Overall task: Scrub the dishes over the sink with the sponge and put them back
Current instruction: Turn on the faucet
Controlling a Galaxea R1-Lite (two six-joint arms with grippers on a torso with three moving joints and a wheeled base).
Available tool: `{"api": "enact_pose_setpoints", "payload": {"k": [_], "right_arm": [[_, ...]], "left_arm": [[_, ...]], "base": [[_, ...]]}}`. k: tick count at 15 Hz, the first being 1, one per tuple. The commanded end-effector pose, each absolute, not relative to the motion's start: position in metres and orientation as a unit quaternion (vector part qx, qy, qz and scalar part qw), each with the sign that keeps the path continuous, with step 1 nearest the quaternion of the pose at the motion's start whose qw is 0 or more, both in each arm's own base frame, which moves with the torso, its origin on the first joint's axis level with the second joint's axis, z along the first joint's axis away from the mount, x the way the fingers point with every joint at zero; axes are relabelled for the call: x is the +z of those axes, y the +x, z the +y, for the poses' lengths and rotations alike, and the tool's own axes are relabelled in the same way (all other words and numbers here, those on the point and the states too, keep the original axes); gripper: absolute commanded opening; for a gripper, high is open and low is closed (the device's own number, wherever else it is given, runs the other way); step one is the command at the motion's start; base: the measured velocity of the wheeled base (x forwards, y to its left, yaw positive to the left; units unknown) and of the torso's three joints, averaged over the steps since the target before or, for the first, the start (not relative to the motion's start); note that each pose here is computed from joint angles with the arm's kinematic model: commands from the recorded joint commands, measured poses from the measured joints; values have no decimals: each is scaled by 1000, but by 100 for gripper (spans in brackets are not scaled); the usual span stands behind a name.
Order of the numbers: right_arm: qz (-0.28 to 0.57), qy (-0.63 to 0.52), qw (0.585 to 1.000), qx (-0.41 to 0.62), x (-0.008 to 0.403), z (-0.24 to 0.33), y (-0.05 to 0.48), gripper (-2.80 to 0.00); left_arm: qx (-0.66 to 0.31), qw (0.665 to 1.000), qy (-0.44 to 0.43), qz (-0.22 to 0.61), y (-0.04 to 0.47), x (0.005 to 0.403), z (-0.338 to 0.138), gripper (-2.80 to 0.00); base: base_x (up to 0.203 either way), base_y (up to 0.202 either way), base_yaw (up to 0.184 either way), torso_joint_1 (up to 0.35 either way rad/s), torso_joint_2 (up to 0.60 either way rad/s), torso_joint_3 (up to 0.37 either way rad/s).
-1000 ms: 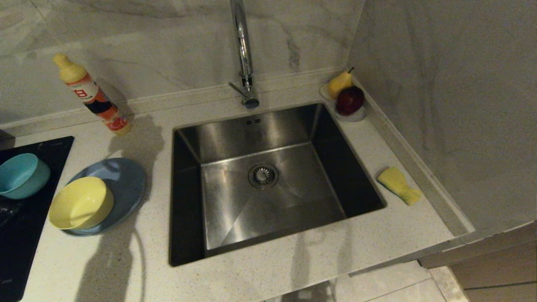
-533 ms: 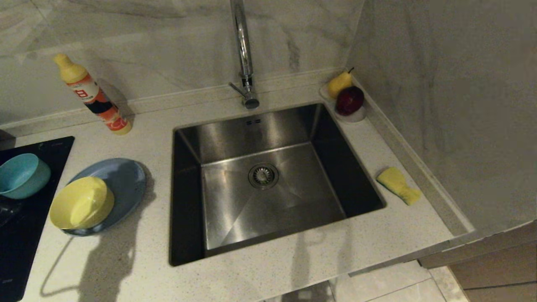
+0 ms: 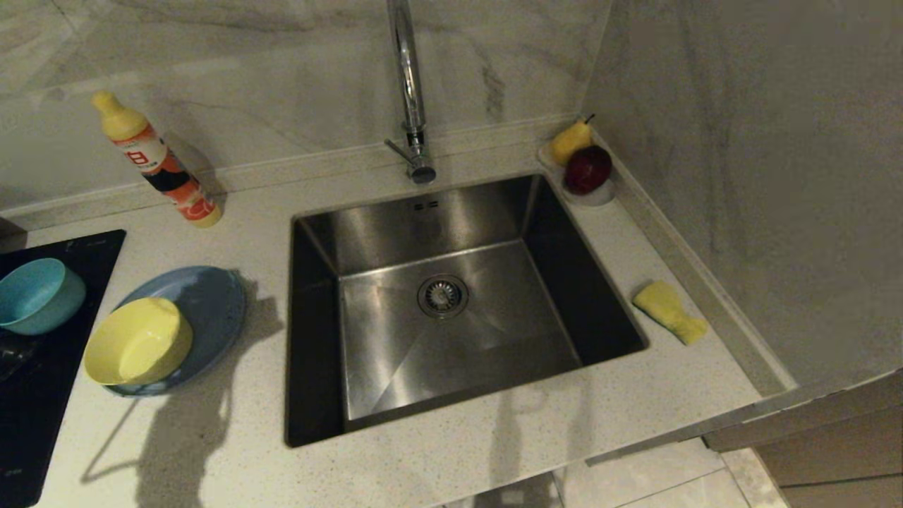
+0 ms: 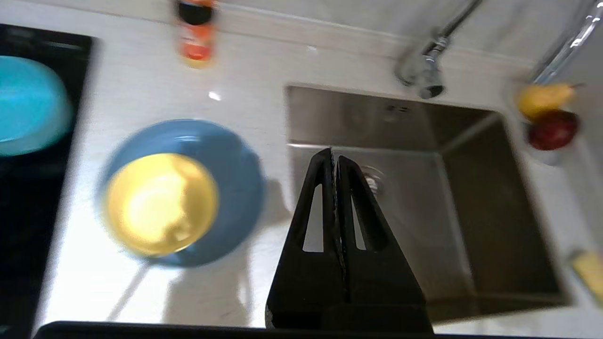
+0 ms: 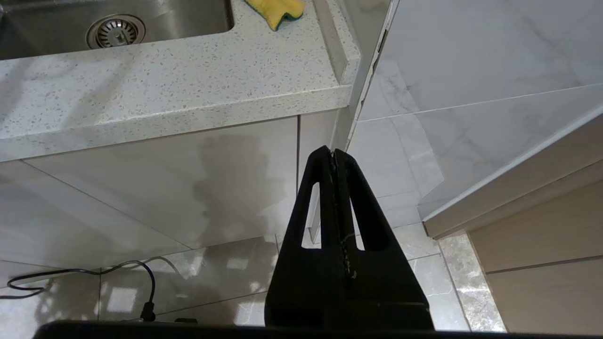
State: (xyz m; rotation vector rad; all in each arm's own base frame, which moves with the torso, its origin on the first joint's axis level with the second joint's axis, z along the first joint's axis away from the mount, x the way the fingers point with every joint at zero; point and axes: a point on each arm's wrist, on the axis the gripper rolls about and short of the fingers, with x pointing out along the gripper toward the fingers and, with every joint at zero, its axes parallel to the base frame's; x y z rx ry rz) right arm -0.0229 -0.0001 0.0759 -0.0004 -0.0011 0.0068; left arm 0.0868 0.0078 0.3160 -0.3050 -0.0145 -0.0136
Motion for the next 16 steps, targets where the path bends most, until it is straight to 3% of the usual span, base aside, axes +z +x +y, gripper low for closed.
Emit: {"api": "enact_pose_setpoints", "payload": {"k": [1, 8, 16], "right_arm": [[-2, -1, 1000, 4, 76, 0, -23, -280], [-1, 0, 1000, 4, 76, 0, -23, -280], [-1, 0, 1000, 4, 76, 0, -23, -280]], "left_arm": [[-10, 983, -180, 40, 150, 323, 14, -280], [-45, 962, -269, -9, 309, 379, 12, -280], [-108, 945, -302, -56, 395, 354, -47, -280]], "base": [[0, 0, 0, 0, 0, 0], [0, 0, 0, 0, 0, 0], [0, 0, 0, 0, 0, 0]]}}
